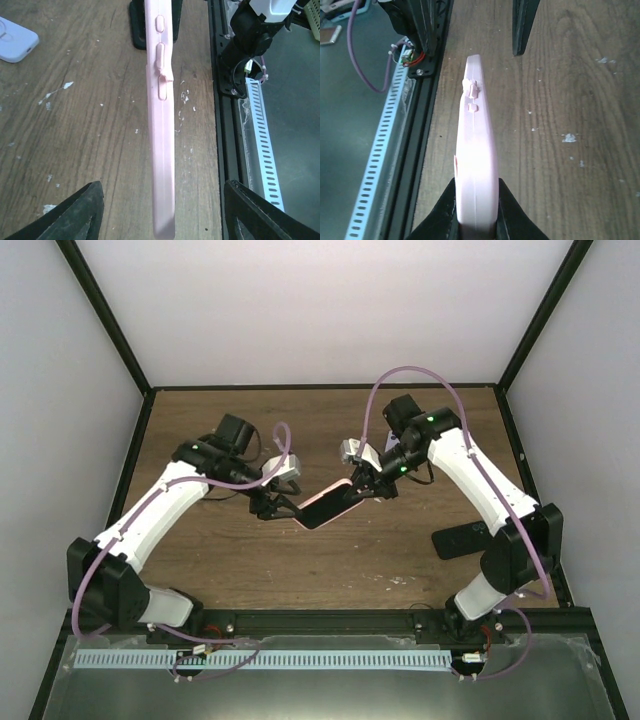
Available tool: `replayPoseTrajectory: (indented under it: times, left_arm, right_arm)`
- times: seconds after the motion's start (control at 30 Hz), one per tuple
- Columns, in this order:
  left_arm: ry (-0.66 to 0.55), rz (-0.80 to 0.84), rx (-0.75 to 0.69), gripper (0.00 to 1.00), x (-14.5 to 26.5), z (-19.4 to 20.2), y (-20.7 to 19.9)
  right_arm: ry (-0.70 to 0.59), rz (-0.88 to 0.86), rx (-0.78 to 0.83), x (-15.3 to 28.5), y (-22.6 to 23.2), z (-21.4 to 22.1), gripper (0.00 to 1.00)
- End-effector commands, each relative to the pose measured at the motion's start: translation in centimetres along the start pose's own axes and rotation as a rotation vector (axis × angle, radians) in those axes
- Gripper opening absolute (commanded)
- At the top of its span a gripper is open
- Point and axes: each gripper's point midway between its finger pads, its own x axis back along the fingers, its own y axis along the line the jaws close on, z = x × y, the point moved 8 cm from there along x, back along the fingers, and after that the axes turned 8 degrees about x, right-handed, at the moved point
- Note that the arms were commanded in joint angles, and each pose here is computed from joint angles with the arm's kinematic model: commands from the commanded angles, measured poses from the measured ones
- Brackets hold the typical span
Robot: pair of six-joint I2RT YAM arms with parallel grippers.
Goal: Take the phone out of the phone case
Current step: Adjust the phone.
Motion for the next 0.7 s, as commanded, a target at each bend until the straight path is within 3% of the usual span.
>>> replayPoseTrajectory:
  times: [0.0,0.23,0.5,0.67]
  left_arm:
    - [0.064,0.014,-0.022,0.65,-1.4,0.5,-0.3]
    - [0.111,0.033,-0.024,0.55,-3.0,0.7,-0.5]
    - [0.108,0.073,0.018,0.36,-3.7,0.3,-0.2]
    - [0.082,0.119,0.074,0.32,-3.7,0.1,0.0]
  right_arm:
    - [-0.101,-0.045,-0.043,0.9,0.5,-1.8,0.01]
    - [-0.106,-0.06,-0.077,0.6,0.5,-1.6,0.01]
    - [-0.12,-0.112,-0.171,-0.5,0.2,-0.4,0.01]
    - [-0.149,-0.134,-0.203,-0.7,0.1,-0.1,0.01]
